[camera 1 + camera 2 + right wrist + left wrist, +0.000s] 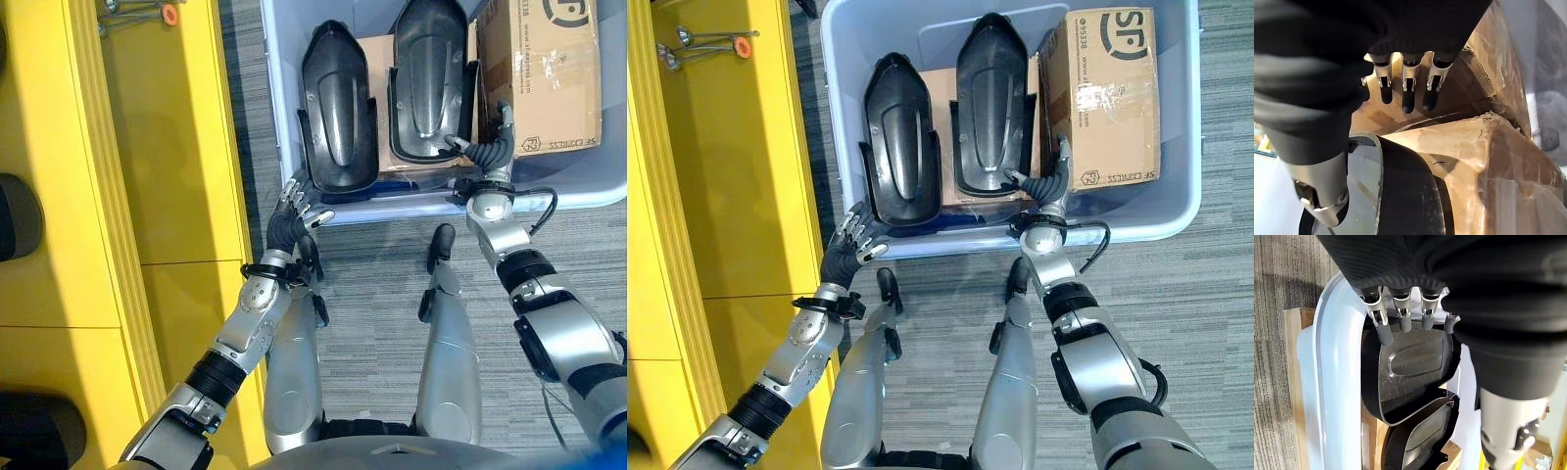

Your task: Move parts from the plastic box to the shelf.

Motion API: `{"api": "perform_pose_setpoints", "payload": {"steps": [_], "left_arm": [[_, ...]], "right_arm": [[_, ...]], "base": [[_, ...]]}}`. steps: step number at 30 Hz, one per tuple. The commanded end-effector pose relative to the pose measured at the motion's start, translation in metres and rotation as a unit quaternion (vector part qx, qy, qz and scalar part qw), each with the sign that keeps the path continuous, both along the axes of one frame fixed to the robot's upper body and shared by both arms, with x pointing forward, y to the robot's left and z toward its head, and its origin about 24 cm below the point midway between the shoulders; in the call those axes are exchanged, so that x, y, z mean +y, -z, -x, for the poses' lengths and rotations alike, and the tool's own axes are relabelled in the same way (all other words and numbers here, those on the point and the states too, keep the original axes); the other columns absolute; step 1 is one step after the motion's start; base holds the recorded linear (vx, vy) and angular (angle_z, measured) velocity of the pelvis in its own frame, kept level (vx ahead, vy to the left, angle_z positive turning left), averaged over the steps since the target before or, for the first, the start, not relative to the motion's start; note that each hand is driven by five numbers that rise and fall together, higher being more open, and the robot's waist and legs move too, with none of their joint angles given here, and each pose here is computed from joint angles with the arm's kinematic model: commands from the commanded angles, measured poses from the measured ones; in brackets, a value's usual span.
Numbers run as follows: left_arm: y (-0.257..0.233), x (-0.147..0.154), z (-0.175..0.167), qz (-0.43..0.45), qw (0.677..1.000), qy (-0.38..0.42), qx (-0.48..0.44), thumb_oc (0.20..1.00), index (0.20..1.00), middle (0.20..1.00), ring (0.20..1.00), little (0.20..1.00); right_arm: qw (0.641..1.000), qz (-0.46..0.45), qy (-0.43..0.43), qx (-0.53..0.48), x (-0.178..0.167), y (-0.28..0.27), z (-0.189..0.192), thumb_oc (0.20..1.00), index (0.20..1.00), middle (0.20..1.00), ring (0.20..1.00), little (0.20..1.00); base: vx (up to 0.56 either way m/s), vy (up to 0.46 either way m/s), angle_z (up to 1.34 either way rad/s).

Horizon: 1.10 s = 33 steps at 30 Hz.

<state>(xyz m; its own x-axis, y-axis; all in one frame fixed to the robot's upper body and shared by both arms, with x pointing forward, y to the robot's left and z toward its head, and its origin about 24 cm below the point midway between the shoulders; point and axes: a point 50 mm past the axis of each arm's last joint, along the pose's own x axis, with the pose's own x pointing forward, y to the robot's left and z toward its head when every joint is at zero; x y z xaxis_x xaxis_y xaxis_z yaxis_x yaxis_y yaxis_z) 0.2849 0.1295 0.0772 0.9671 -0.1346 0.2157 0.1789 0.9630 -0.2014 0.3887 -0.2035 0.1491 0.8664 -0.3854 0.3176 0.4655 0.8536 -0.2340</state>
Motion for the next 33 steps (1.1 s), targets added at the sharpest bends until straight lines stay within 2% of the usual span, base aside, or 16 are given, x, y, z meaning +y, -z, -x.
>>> {"api": "perform_pose_setpoints", "payload": {"steps": [1,24,33], "left_arm": [[0.0,0.004,0.012,-0.007,1.0,0.013,-0.011,1.0,1.0,1.0,1.0,1.0],[-0.013,-0.004,0.012,-0.005,0.999,0.041,-0.035,1.0,1.0,1.0,1.0,1.0],[-0.013,-0.004,0.013,-0.005,0.999,0.042,-0.033,1.0,1.0,1.0,1.0,1.0]], "right_arm": [[1.0,0.001,0.022,-0.012,-0.017,-0.012,-0.002,1.0,1.0,1.0,1.0,1.0],[0.994,0.084,0.071,0.014,-0.045,-0.055,-0.016,1.0,1.0,1.0,1.0,1.0],[0.992,0.079,0.101,0.01,-0.06,-0.066,-0.014,1.0,1.0,1.0,1.0,1.0]], "base": [[0.0,0.0,0.0],[0.01,0.003,0.05],[0.01,0.016,0.03]]}}
